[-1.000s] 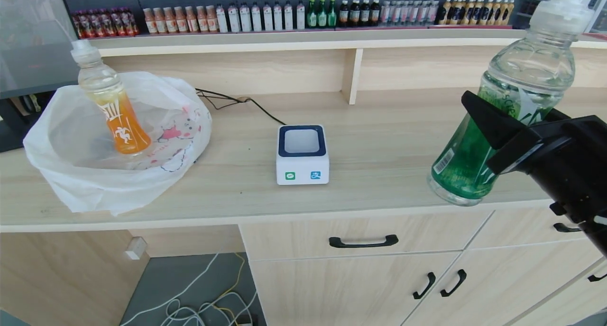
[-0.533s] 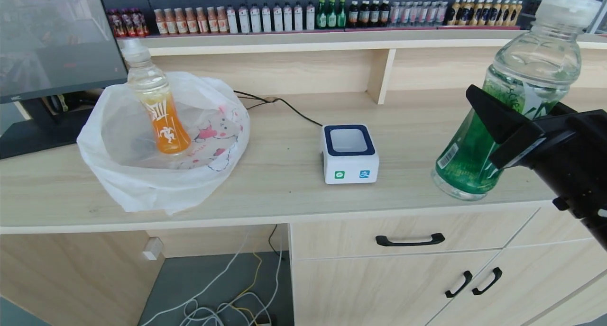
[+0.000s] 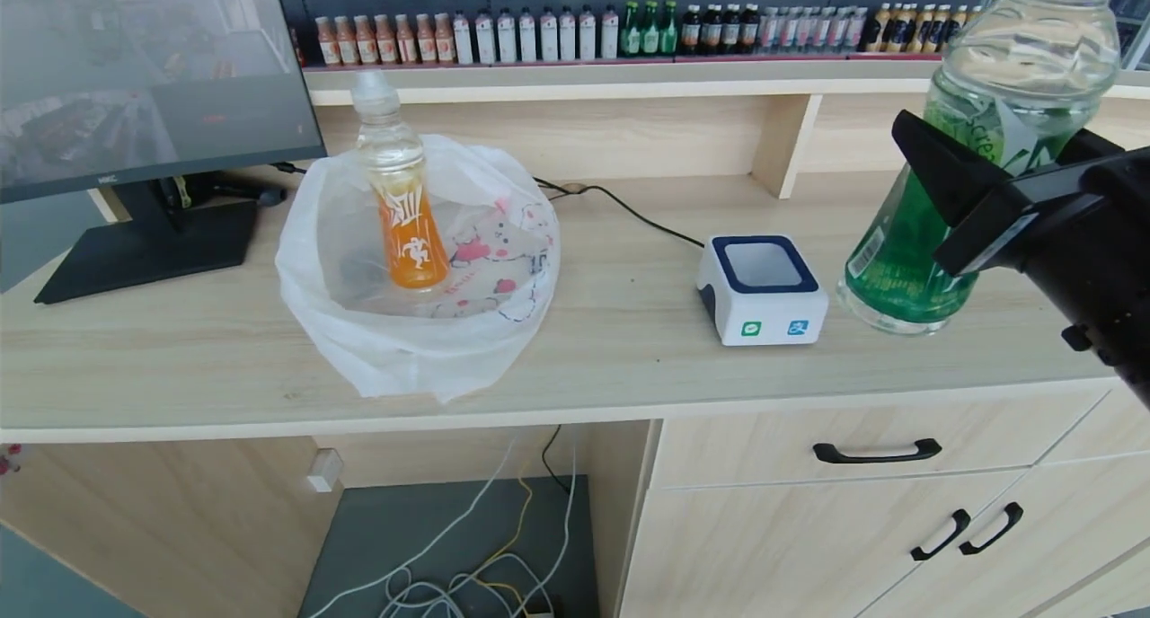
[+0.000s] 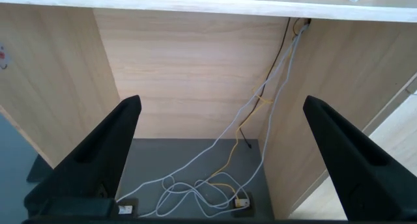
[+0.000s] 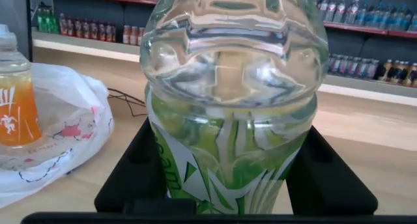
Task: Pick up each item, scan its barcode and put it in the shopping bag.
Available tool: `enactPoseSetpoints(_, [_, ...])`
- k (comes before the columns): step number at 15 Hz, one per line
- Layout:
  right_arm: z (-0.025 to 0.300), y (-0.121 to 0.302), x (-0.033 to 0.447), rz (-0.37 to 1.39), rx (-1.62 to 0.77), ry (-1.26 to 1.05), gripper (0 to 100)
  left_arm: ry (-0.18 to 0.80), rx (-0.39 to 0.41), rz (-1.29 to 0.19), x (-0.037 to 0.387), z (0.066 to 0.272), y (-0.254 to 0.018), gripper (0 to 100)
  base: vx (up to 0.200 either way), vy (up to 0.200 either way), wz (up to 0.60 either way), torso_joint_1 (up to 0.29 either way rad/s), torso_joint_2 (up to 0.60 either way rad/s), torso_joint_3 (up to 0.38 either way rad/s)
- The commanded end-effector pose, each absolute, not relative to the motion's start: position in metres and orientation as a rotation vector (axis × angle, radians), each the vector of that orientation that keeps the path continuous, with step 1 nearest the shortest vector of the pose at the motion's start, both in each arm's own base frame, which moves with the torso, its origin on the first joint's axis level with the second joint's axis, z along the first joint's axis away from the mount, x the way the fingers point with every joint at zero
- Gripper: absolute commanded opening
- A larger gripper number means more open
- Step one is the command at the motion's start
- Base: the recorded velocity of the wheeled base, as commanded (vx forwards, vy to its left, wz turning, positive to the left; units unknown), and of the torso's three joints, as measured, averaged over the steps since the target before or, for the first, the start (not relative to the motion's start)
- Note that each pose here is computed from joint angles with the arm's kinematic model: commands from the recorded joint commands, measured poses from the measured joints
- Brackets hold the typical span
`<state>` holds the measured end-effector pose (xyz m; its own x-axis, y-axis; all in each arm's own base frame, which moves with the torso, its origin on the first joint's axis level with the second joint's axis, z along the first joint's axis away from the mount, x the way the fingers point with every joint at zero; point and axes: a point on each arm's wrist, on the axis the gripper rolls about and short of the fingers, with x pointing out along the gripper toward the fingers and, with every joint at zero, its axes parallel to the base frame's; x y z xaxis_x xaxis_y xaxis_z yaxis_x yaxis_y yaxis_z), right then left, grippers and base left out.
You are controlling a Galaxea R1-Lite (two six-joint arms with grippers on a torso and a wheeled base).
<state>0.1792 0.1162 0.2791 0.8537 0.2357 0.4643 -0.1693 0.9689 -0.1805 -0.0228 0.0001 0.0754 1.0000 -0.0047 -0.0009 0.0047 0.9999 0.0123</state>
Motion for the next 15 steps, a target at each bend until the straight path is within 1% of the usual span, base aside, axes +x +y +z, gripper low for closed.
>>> enactPoseSetpoints(1, [0.288, 0.117, 0.180, 0.200, -0.148, -0.523, 0, 0.000, 0.012, -0.005, -0.023, 0.075, 0.000, 100, 0.000, 0.000, 0.00, 0.000, 0.00, 0.000])
enactPoseSetpoints(5, [0.297, 0.127, 0.182, 0.226, -0.230, -0.507, 0, 0.000, 0.012, -0.005, -0.023, 0.075, 0.000, 100, 0.000, 0.000, 0.00, 0.000, 0.00, 0.000])
enactPoseSetpoints(9, [0.317, 0.133, 0.188, 0.218, -0.328, -0.514, 0, 0.000, 0.012, -0.005, -0.023, 0.075, 0.000, 100, 0.000, 0.000, 0.00, 0.000, 0.00, 0.000])
enactPoseSetpoints(11, [0.325, 0.141, 0.196, 0.265, -0.417, -0.550, 0, 0.000, 0.012, -0.005, -0.023, 0.075, 0.000, 100, 0.000, 0.000, 0.00, 0.000, 0.00, 0.000])
enactPoseSetpoints(12, [0.327, 0.144, 0.200, 0.286, -0.462, -0.569, 0, 0.000, 0.012, -0.005, -0.023, 0.075, 0.000, 100, 0.000, 0.000, 0.00, 0.000, 0.00, 0.000])
enactPoseSetpoints(15, [0.318, 0.152, 0.208, 0.357, -0.579, -0.600, 0, 0.000, 0.011, -0.005, -0.023, 0.075, 0.000, 100, 0.000, 0.000, 0.00, 0.000, 0.00, 0.000])
